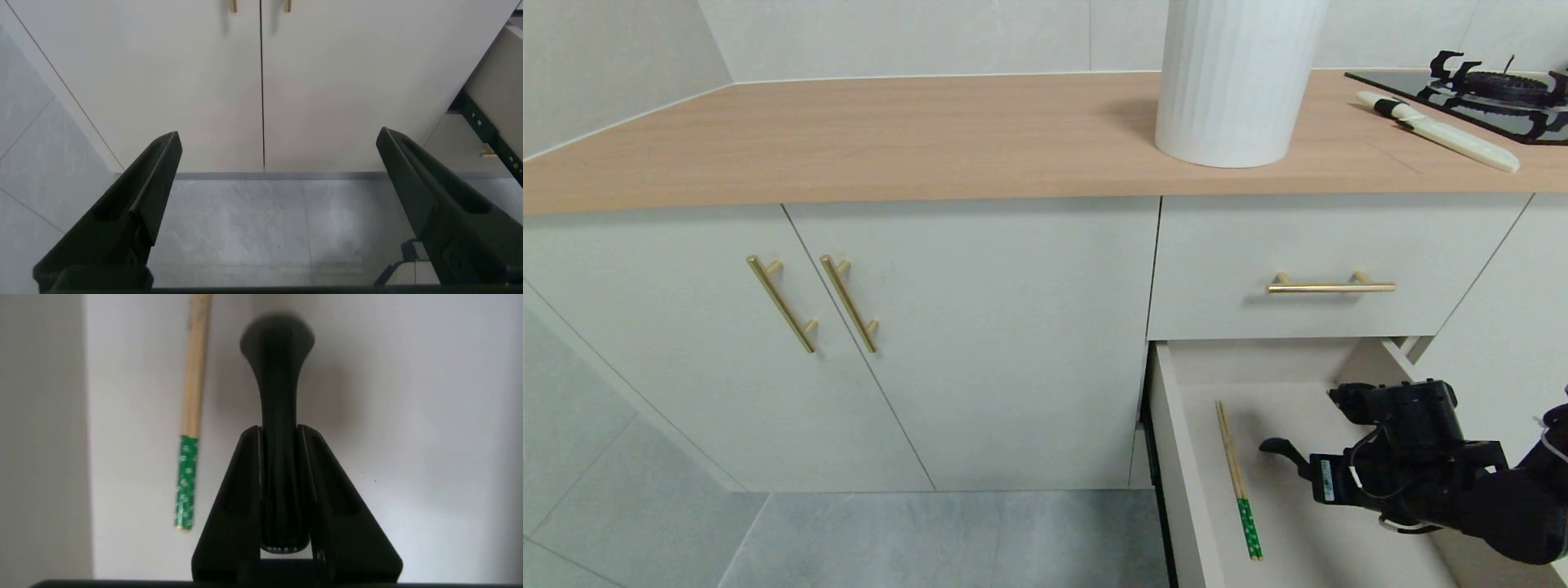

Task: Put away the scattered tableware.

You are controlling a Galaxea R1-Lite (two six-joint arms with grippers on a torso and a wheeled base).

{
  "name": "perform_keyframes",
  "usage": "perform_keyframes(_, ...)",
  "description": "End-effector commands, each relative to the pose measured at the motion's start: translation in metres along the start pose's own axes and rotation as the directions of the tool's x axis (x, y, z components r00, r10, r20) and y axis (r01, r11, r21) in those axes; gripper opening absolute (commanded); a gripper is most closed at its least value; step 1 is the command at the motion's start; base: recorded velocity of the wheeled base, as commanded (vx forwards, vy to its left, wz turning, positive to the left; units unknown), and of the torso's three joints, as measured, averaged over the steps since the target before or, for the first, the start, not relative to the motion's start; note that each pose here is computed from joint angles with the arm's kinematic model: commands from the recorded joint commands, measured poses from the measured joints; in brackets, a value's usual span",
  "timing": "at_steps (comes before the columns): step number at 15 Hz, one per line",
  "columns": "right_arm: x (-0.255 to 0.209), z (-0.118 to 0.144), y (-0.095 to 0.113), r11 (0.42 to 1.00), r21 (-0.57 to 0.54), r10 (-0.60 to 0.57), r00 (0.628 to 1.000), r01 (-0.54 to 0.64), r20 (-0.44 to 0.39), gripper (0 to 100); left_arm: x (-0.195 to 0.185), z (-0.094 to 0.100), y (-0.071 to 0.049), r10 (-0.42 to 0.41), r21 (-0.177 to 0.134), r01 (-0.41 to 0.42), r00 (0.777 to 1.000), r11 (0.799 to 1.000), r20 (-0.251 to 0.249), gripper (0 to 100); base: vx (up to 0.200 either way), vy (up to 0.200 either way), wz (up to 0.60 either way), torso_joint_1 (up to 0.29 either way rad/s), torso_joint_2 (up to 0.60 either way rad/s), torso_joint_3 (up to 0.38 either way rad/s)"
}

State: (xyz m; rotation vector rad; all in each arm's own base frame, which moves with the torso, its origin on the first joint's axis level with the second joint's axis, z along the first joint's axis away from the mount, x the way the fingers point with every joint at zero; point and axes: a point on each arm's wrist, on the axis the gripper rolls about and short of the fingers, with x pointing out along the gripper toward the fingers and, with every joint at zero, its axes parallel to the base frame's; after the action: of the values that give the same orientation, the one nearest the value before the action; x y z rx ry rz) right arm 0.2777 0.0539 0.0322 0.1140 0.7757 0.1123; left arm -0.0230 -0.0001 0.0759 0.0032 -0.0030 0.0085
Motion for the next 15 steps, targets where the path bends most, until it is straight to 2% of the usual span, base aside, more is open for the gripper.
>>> perform_keyframes(1,0.01,-0.0085,-0.0017,1.0,-0.001,-0.012,0.999,0.012,-0.041,0,0.0001,0.0,0.0,0.001,0.0,-0.001,1.0,1.0,-0.001,100,0.0,0.0,0.0,0.0,0.0,0.0)
perform_keyframes(4,0.0167,-0.0142,-0.003,0.999,-0.005,-0.04,0.997,0.04,-0.063,0,0.0001,0.0,0.0,0.001,0.0,-0.001,1.0,1.0,-0.001,100,0.0,0.0,0.0,0.0,0.0,0.0)
perform_keyframes(8,0.0172,-0.0118,-0.0022,0.999,-0.005,-0.04,0.999,0.04,-0.027,0,0.0001,0.0,0.0,0.001,0.0,-0.001,1.0,1.0,-0.001,100,0.0,0.0,0.0,0.0,0.0,0.0)
perform_keyframes(14,0.0165,-0.0128,-0.0024,0.999,-0.007,-0.042,0.999,0.042,-0.03,0,0.0001,0.0,0.0,0.001,0.0,-0.001,1.0,1.0,-0.001,100,0.0,0.0,0.0,0.0,0.0,0.0)
perform_keyframes(15,0.0159,-0.0131,-0.0026,0.999,-0.007,-0.043,0.999,0.043,-0.03,100,0.0001,0.0,0.0,0.001,0.0,-0.001,1.0,1.0,-0.001,100,0.0,0.0,0.0,0.0,0.0,0.0)
